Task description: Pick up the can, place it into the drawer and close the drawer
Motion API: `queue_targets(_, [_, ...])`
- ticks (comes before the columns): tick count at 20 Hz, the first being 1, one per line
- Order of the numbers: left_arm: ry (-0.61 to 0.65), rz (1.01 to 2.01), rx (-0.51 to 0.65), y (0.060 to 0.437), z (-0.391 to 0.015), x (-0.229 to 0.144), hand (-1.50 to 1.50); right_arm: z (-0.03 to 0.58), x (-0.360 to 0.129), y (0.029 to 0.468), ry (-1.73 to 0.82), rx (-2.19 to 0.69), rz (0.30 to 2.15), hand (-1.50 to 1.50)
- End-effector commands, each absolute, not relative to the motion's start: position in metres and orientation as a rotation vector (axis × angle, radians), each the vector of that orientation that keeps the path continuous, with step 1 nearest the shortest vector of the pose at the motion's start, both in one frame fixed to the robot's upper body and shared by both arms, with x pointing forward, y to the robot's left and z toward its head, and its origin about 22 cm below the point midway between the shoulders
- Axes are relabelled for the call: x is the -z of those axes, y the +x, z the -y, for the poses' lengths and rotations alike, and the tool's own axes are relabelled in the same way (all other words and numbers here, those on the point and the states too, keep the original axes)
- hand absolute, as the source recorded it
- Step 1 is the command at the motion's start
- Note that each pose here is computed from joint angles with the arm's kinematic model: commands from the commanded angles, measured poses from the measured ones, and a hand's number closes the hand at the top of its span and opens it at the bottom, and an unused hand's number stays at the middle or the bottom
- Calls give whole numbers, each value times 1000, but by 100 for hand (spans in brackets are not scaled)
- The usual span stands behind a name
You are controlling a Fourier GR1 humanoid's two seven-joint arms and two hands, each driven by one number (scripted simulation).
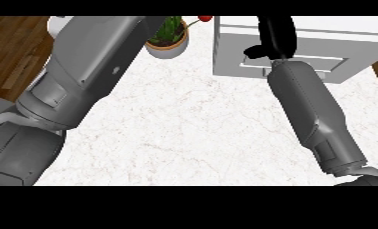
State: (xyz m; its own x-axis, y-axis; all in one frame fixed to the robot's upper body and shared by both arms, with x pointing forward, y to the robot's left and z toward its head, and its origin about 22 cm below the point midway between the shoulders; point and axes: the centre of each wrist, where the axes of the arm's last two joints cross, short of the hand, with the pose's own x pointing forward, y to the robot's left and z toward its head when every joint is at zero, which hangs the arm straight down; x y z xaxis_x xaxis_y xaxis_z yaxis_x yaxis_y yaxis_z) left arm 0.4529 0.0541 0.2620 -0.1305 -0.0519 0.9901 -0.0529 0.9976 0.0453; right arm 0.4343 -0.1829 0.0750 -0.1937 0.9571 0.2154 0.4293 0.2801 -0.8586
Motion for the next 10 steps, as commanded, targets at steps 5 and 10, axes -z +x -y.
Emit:
queue_targets(5, [96,1703,8,451,-83,-262,-150,164,-113,460,-1319,-794,1807,-150])
queue_targets(10, [56,1707,17,442,-73,-265,-150,172,-124,467,-1325,-783,1815,-150])
